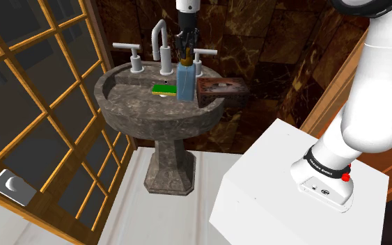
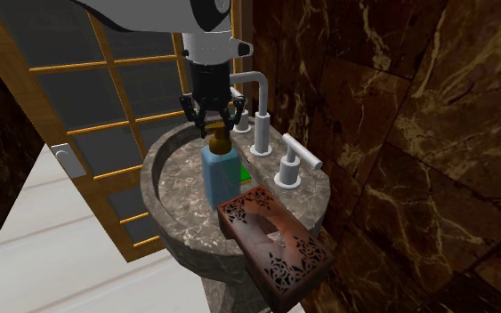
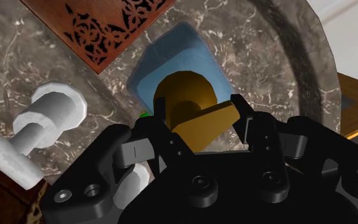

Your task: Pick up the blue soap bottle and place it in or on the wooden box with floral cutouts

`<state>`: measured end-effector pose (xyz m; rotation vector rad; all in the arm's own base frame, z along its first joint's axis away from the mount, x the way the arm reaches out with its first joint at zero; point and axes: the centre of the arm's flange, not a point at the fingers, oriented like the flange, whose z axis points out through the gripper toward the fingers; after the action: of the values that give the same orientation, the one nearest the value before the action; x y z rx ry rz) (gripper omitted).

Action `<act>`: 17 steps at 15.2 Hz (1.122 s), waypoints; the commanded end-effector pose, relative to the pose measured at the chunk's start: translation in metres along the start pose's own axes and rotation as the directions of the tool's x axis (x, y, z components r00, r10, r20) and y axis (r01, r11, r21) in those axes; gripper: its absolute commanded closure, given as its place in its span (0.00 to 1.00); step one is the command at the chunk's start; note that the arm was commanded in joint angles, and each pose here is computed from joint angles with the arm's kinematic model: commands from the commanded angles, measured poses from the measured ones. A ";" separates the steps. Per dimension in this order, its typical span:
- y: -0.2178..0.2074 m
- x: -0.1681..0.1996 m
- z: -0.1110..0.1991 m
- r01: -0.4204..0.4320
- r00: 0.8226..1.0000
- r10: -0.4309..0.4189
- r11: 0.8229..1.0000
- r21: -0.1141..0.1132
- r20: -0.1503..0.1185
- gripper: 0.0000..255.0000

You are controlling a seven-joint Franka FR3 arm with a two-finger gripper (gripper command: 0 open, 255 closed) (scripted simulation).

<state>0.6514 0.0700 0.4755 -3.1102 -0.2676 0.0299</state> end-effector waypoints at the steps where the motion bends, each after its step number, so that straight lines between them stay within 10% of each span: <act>1: 0.000 0.000 -0.012 0.000 1.000 0.000 1.000 0.000 0.000 1.00; 17: -0.002 -0.001 -0.096 0.000 1.000 0.000 1.000 0.000 0.000 1.00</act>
<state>0.6509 0.0703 0.5664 -3.1106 -0.2674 0.0298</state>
